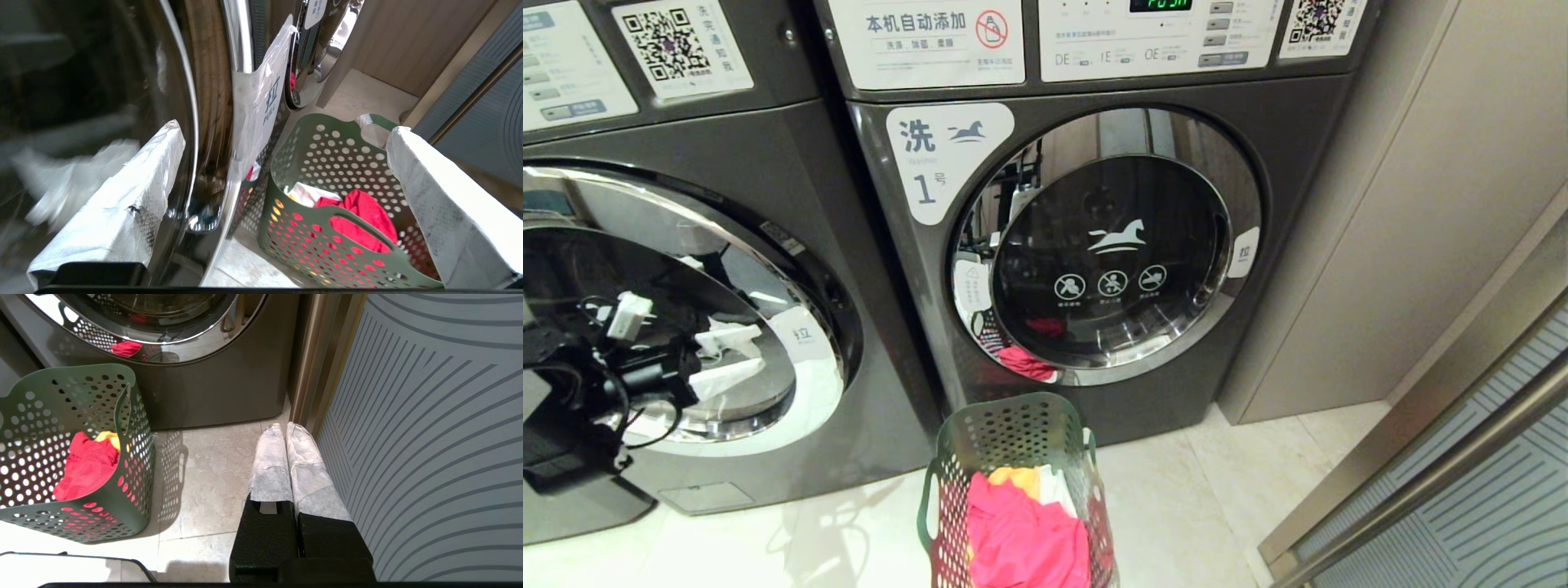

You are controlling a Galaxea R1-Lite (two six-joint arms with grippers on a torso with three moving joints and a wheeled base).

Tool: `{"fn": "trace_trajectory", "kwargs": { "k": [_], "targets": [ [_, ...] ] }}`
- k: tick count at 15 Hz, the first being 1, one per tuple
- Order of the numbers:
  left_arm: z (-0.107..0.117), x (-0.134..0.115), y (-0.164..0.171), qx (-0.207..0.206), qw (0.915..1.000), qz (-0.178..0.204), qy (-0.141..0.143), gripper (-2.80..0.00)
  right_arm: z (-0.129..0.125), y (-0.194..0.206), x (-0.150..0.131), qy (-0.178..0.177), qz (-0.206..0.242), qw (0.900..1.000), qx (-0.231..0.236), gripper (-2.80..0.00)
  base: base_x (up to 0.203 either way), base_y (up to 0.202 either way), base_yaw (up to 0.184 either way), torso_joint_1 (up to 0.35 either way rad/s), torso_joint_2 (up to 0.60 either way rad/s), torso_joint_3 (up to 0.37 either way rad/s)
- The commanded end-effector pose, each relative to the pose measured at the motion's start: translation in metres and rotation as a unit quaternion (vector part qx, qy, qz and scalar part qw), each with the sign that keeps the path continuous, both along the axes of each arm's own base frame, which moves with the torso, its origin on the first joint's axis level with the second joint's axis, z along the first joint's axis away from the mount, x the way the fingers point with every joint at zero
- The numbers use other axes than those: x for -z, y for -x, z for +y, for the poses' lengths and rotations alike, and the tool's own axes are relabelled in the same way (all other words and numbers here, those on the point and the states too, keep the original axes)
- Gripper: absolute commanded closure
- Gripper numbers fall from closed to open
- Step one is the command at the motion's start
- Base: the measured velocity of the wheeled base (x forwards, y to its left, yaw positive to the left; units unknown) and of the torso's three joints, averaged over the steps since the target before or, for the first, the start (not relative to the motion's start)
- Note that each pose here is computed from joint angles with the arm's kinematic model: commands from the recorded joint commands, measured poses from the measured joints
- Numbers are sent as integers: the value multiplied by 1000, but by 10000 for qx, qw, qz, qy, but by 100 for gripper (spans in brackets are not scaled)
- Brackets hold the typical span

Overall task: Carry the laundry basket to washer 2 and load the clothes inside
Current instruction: Open the lid of the washing machine

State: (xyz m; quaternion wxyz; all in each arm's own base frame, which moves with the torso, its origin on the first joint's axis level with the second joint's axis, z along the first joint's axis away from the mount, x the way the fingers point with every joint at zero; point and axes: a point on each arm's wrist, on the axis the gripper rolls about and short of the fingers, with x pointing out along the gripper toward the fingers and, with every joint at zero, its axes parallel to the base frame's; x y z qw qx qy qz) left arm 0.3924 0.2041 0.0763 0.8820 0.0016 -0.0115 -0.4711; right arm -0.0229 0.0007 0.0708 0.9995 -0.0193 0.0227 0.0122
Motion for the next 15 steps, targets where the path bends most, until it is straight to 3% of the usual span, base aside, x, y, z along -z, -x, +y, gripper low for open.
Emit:
{"fn": "trace_trajectory", "kwargs": {
  "k": [1, 3, 5, 7, 8, 10, 13, 14, 15],
  "targets": [
    [6, -18, 22, -139, 9999, -4, -19, -280, 0, -1, 2, 2, 39, 10000, 3, 0, 0, 0, 0, 0, 0, 0],
    [-1, -36, 62, -381, 9989, 224, 141, -280, 0, 0, 2, 2, 31, 10000, 3, 0, 0, 0, 0, 0, 0, 0],
    [-7, -69, 110, -885, 9959, 120, 147, -280, 0, 0, 2, 2, 31, 10000, 3, 0, 0, 0, 0, 0, 0, 0],
    [-15, -109, 164, -1620, 9865, -224, 33, -280, 0, 0, 2, 2, 31, 10000, 3, 0, 0, 0, 0, 0, 0, 0],
    [-23, -130, 192, -2062, 9774, -461, -33, -280, 0, -1, 2, 2, 39, 10000, 3, 0, 0, 0, 0, 0, 0, 0],
    [-46, -168, 246, -2968, 9494, -1016, -124, -280, 0, 0, 2, 2, 33, 10000, 3, 0, 0, 0, 0, 0, 0, 0],
    [-96, -211, 305, -4051, 8911, -2042, -89, -280, 0, -1, 2, 2, 39, 10000, 3, 0, 0, 0, 0, 0, 0, 0],
    [-110, -222, 318, -4367, 8667, -2409, 77, -280, 0, -1, 2, 2, 39, 10000, 3, 0, 0, 0, 0, 0, 0, 0],
    [-117, -234, 327, -4707, 8362, -2800, 275, -280, 0, 0, 2, 2, 32, 10000, 3, 0, 0, 0, 0, 0, 0, 0]
  ]
}}
